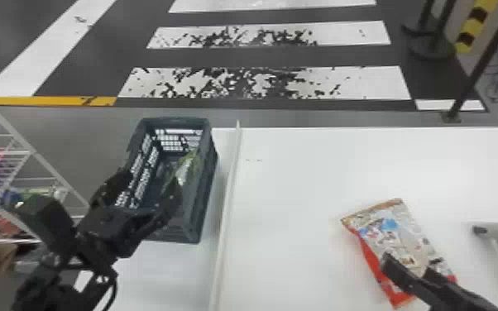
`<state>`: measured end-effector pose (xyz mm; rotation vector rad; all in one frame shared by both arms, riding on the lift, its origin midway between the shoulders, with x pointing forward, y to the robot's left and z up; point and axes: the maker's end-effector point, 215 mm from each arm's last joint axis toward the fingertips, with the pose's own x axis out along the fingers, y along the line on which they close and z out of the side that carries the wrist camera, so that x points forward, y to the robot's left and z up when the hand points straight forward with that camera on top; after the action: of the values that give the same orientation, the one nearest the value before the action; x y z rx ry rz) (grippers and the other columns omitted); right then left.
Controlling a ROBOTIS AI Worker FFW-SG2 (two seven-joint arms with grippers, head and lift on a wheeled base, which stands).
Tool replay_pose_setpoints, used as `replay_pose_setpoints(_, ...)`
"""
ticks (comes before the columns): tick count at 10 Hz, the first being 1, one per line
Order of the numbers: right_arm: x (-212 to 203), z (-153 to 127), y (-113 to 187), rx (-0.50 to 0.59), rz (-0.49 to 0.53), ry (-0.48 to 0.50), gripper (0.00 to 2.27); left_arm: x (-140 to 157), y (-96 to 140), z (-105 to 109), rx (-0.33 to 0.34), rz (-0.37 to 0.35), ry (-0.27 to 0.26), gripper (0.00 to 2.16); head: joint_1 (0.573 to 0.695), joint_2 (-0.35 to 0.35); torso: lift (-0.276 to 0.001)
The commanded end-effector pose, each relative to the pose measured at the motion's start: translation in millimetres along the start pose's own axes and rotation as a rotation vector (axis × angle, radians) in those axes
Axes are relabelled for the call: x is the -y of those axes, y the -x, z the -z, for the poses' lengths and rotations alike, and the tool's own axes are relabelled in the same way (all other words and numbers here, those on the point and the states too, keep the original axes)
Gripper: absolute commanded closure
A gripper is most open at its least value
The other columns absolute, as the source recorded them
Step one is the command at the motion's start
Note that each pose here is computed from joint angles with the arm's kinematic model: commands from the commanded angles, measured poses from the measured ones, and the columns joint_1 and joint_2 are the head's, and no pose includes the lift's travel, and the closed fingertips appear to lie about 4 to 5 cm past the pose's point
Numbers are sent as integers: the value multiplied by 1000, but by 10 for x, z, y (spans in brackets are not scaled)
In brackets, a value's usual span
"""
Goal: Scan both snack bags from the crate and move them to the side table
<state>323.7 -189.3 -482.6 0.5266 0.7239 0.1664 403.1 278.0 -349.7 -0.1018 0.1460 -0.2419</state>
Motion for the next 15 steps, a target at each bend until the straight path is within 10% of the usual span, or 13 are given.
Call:
replay_pose_setpoints(1,71,-185,-96,34,-1,77,93,2,16,2,-2,-1,-2,36,695,141,-29)
replay_pose_setpoints(3,37,-744,-160,241,-8,231,603,20,30,-6,-1,1,-5,36,695,128,-29)
replay_pose_setpoints(5,53,-747,-285,247,-15,289,2246,31,50,-34,0,-2,-14,36,695,94,-29)
replay_pose_setpoints(15,-516,44,-991,62,-125,515,2250,-34,127,30,-14,-13,-21,36,695,213,-29)
